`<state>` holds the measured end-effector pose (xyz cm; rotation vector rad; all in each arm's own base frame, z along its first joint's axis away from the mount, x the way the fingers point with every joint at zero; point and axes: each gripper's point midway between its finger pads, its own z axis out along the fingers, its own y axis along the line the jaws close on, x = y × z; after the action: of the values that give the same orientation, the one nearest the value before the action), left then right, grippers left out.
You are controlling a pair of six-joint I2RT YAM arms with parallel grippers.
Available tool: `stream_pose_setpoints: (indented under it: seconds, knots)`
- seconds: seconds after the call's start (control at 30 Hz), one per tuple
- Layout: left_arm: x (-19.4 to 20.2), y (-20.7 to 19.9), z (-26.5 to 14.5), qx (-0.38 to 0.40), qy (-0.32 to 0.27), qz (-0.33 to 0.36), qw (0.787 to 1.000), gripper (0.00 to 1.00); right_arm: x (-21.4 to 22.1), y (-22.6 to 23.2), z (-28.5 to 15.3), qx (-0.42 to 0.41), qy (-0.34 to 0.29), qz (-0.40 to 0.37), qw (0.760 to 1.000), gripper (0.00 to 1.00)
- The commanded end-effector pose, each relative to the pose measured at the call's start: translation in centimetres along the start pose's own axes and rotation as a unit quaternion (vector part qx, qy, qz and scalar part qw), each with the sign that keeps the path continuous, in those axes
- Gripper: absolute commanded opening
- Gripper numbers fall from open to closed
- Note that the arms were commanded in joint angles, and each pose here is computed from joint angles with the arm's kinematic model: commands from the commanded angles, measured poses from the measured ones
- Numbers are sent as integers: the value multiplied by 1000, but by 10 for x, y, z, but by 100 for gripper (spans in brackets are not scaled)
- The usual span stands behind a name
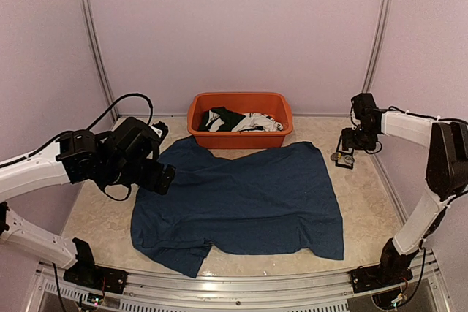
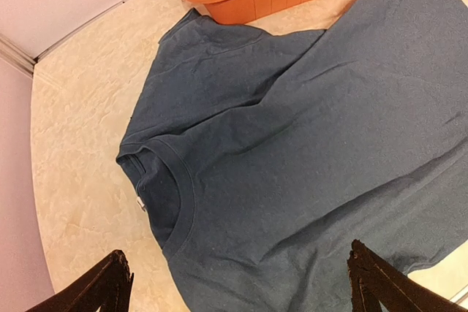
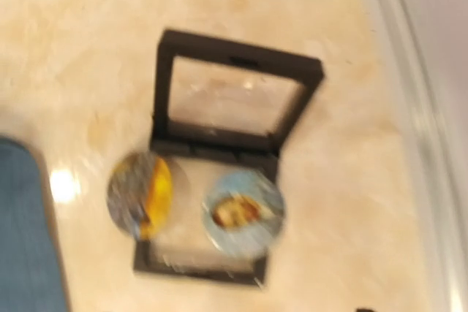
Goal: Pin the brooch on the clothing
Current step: Adjust the flattened clothing at the center of the board, then pick up the brooch from the brooch box.
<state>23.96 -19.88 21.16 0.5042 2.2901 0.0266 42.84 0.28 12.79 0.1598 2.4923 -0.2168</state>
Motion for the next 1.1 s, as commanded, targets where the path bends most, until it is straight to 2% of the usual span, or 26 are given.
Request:
stream_pose_setpoints:
  seconds: [0.0,0.37,0.57,1.07]
  knots:
    - [-4,0,0,-1,-11,-11,1000,99,-14,15,24,-21,-10,51,998,67]
    - [-2,1,-2,-10,-18,-5,1000,99,-12,32,67,-68,-10,138,988,47]
    - [-1,0,0,-13,-17,-2,1000,99,-6,33,78,-74,-1,151,986,41]
    - [1,-5,7,-16,-8,8,1000,99,10,30,96,-81,17,157,984,33]
